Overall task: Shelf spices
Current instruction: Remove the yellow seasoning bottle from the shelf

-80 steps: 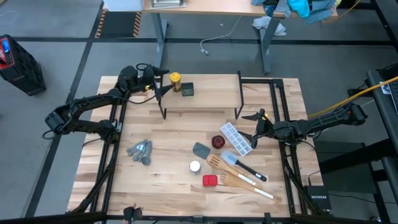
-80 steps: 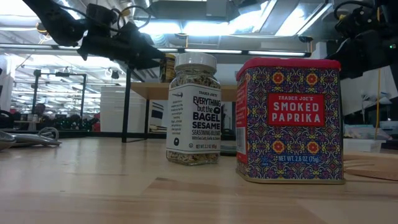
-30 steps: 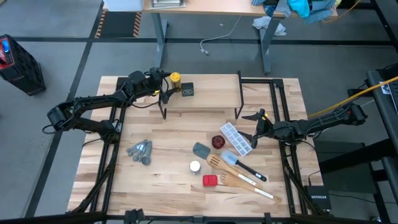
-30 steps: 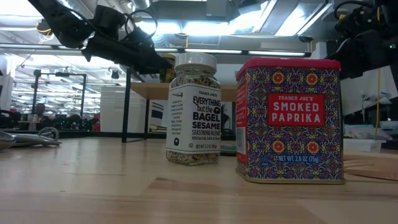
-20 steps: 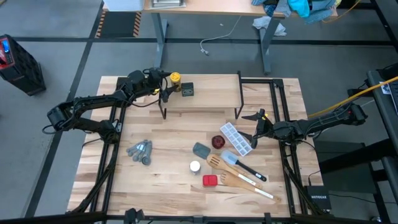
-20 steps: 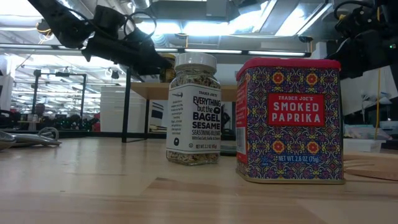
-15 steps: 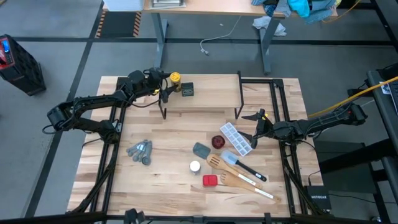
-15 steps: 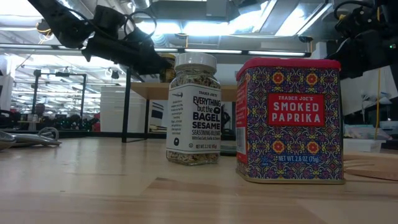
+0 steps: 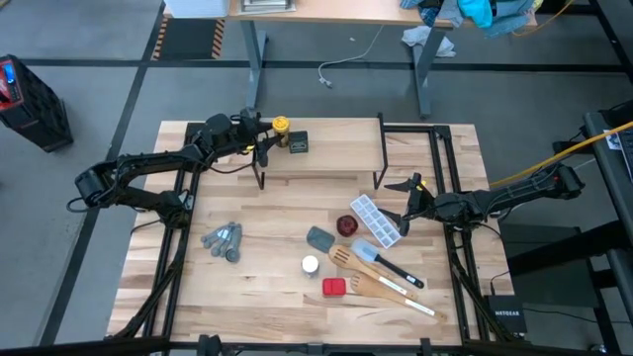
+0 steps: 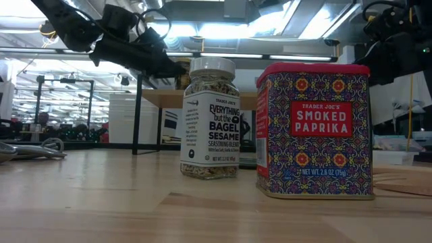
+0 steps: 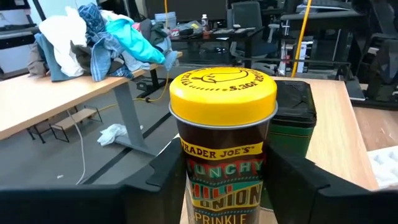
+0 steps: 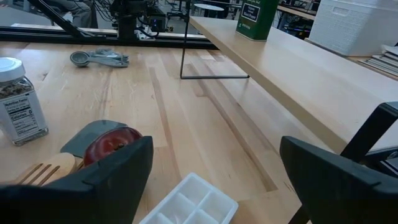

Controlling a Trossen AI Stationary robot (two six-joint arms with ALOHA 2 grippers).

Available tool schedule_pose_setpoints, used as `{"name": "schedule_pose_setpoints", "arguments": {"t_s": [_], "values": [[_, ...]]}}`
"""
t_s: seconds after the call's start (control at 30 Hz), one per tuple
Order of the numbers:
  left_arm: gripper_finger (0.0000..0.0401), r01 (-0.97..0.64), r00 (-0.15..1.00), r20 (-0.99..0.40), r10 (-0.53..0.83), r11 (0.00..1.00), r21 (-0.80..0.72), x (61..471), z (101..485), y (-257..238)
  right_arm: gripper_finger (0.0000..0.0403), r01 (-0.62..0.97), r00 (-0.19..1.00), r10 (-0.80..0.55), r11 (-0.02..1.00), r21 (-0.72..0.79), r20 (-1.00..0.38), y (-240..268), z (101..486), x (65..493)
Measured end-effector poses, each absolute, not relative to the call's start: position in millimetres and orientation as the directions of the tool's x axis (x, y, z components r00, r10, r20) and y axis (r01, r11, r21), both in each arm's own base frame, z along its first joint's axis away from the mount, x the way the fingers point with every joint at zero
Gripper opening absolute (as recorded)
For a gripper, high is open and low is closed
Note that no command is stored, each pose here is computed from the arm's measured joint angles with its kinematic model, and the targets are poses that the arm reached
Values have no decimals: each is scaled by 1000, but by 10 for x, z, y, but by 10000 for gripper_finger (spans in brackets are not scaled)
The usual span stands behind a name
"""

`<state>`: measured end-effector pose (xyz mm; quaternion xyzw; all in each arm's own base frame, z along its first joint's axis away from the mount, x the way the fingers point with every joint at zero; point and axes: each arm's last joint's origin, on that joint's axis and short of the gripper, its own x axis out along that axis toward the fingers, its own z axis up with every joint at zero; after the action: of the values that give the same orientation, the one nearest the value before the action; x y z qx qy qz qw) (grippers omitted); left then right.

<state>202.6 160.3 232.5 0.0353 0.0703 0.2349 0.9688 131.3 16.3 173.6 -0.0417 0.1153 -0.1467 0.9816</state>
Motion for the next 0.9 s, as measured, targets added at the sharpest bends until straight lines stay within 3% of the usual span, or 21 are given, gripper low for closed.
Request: {"name": "schedule_pose_setpoints", "arguments": {"t_s": [0.4, 0.73, 0.9], "values": [[165, -540, 830, -110, 546, 838, 81, 1991, 2362, 1610, 356, 278, 930, -297, 954, -116, -214, 164, 1736, 1313], [165, -523, 851, 64, 521, 852, 30, 1778, 2805, 1320, 356, 279, 930, -298, 953, -116, -214, 163, 1736, 1313], [165, -516, 857, -13, 516, 857, 0, 1590, 2896, 1003, 356, 279, 930, -298, 953, -116, -214, 163, 1736, 1312]]}}
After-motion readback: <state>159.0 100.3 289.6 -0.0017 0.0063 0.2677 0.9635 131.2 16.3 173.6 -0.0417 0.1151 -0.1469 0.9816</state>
